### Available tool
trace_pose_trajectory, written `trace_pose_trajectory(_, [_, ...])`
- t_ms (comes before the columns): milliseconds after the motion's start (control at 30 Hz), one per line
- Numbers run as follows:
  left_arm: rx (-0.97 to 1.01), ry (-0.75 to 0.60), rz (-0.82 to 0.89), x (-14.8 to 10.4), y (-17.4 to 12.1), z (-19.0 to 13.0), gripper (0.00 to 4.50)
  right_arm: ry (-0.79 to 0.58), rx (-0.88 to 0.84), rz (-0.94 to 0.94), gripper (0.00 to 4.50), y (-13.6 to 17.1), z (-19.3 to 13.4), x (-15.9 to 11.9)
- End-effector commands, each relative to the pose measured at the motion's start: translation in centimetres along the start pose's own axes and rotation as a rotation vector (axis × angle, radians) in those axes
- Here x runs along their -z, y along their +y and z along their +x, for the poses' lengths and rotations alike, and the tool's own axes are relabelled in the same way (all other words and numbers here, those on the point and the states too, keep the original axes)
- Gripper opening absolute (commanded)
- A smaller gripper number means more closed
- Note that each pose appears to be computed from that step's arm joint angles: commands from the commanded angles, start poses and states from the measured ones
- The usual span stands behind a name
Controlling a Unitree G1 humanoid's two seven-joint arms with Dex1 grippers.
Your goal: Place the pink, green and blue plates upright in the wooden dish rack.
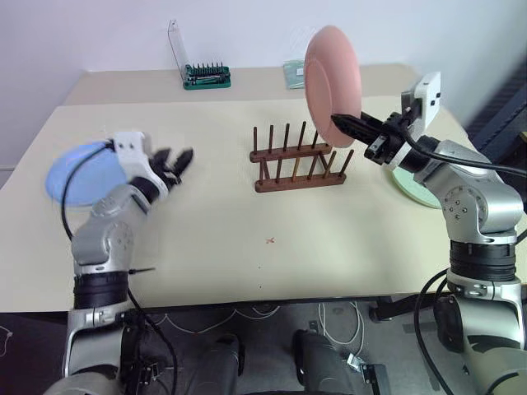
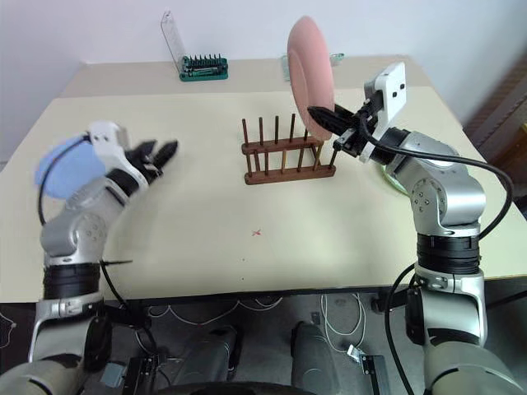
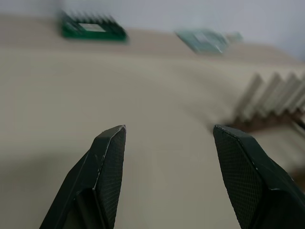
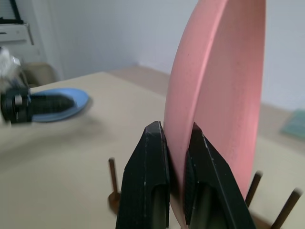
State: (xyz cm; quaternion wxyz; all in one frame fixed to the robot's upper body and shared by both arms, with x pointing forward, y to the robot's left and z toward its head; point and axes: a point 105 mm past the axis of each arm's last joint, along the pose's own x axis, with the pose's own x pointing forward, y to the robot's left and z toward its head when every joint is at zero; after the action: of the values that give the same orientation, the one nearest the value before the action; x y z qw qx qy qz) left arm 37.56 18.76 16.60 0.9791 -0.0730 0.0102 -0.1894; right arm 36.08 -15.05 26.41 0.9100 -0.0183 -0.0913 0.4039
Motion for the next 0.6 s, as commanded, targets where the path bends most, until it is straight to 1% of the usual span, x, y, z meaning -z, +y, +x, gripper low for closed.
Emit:
trace_pose_trajectory(33, [0.103, -0.021, 0.045, -0.4, -2.3, -0.6, 2.95, -0.113, 0.032, 0.028, 0.0, -0.9, -0.2, -2.7])
trace_pose_trajectory(167, [0.179, 0.024, 0.022, 1.5, -3.8, -1.1, 2.95, -0.168, 0.064, 0.09, 0.0, -2.0, -0.4, -3.7])
trace_pose_trajectory(300, [0.223, 0.063, 0.001, 3.1, -4.8, -1.4, 2.95, -0.178, 0.071, 0.138, 0.0, -2.3, -0.7, -3.6])
trace_pose_trajectory(400, [0.25, 0.079, -0.004, 3.5, -5.4, -1.4, 2.95, -0.159, 0.083, 0.168, 0.0, -2.7, -0.9, -2.9])
trace_pose_trajectory(600, [0.288, 0.085, -0.006, 3.6, -6.1, -1.6, 2.95, -0.134, 0.124, 0.209, 0.0, -3.8, -1.2, -1.6])
